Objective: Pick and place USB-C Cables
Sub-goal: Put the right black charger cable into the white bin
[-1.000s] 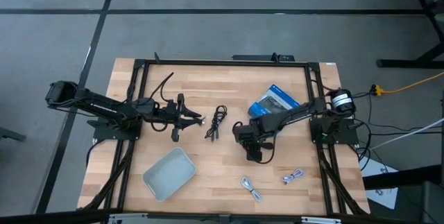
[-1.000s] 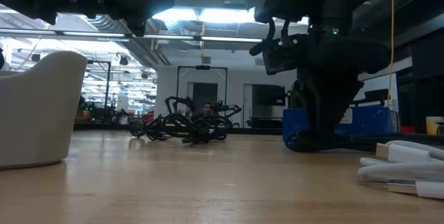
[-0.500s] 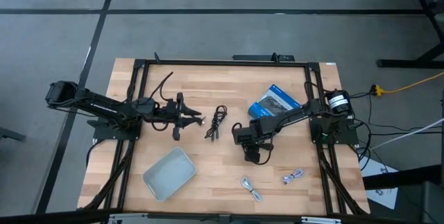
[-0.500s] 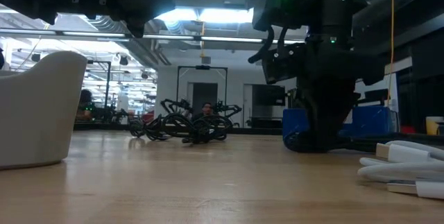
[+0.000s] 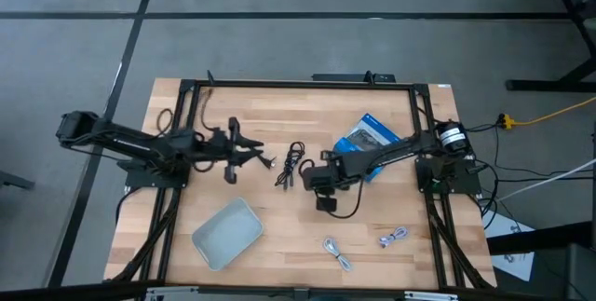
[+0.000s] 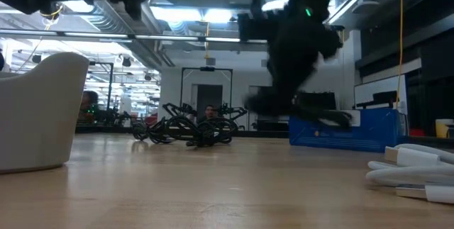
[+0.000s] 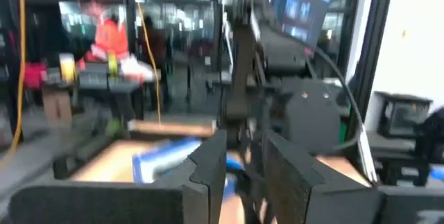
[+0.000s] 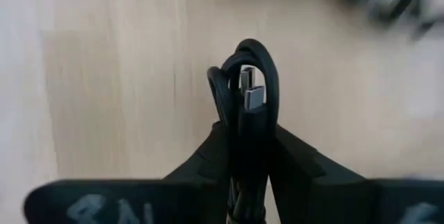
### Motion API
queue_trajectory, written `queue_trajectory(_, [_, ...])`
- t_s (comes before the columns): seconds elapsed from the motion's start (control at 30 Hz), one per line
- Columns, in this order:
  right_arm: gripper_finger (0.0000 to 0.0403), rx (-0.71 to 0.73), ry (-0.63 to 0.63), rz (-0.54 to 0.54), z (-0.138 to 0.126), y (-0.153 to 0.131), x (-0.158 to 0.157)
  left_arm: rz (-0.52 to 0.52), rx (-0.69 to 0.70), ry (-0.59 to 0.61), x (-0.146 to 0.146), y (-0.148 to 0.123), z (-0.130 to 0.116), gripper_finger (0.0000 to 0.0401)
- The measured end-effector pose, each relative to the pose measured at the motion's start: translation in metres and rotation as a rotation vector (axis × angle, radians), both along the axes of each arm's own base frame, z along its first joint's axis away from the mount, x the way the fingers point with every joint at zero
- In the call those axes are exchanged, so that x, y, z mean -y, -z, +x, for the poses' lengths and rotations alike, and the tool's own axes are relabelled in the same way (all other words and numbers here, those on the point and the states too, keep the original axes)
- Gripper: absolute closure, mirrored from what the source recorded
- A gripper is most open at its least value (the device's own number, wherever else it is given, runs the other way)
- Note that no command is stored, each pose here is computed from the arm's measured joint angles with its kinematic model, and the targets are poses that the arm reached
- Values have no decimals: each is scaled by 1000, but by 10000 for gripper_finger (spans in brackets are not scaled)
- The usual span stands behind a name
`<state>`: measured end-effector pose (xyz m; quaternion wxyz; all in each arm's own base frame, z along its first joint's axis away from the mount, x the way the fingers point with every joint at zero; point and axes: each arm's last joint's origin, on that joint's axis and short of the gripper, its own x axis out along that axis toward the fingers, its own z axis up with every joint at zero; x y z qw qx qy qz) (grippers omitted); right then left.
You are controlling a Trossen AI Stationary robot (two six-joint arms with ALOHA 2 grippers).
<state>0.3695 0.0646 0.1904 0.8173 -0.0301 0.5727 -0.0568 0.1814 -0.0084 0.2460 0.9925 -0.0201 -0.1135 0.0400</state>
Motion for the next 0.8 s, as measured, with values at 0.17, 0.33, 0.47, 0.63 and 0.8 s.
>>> queue_trajectory(0.17, [330, 205, -119, -136, 27, -48, -2, 75, 18, -108, -4, -12, -21, 315])
queue_trajectory(0.33, [330, 505, -348, -113, 52, -82, -10, 52, -116, -347, -12, -6, -39, 315])
queue_trajectory(0.47, [330, 701, -545, 42, 62, -95, -20, -2, -177, -476, -16, -1, -50, 315])
queue_trajectory(0.63, [330, 843, -602, 92, 81, -85, -26, -37, -189, -499, -17, 1, -54, 315])
queue_trajectory(0.8, [330, 851, -655, 175, 99, -62, -32, -60, -198, -496, -17, 3, -54, 315])
